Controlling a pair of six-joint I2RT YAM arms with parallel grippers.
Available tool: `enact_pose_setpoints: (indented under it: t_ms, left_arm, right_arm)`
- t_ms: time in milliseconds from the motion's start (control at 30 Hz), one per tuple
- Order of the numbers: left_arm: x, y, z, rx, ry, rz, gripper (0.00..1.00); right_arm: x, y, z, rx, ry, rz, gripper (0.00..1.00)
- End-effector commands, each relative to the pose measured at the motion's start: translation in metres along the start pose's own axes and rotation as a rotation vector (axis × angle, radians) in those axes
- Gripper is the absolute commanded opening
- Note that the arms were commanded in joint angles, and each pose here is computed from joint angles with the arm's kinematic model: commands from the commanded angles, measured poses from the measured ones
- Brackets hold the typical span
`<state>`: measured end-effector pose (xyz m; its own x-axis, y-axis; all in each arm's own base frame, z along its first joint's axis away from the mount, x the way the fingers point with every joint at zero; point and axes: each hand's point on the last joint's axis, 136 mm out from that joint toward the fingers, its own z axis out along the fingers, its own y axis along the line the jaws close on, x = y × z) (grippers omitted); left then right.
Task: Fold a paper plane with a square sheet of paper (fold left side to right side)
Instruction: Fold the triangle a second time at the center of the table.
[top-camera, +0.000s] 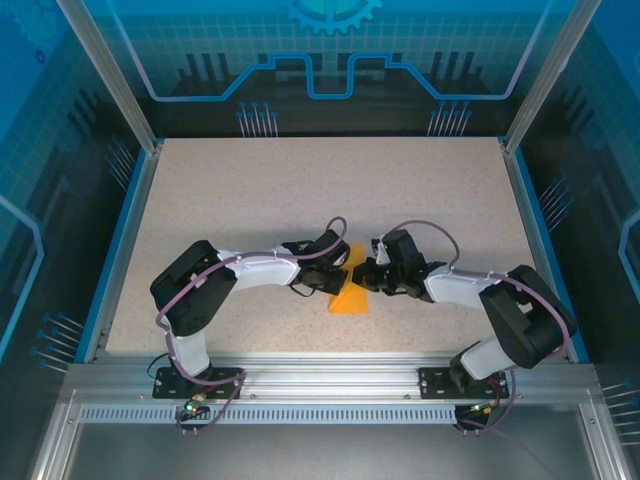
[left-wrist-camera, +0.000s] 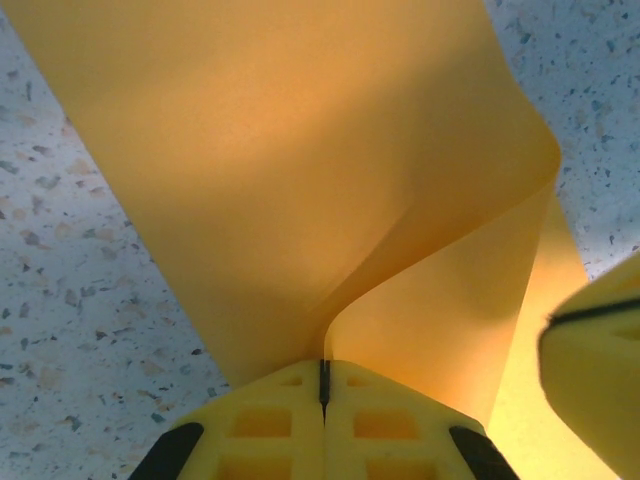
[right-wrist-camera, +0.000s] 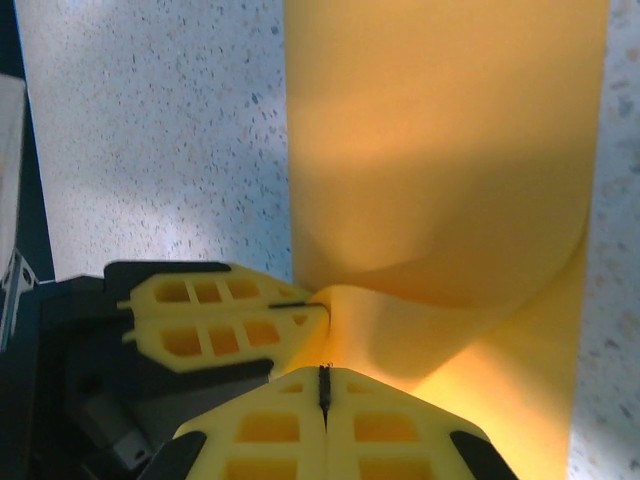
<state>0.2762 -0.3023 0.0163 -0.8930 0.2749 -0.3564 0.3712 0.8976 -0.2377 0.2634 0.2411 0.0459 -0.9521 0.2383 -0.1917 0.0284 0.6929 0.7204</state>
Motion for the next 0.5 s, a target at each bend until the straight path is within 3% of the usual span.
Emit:
enact_pose_setpoints:
  t_ms: [0,467]
  left_arm:
    - [0.016,0.007,0.010,-0.018,0.079,0.014,0.02]
    - [0.015,0.006,0.010,-0.014,0.080,0.017,0.02]
  right_arm:
    - [-0.008,0.013,0.008,-0.035,-0.001,-0.017,0.00]
    - [0.007,-0.007,0.024,0.042,0.071,-0.014,0.00]
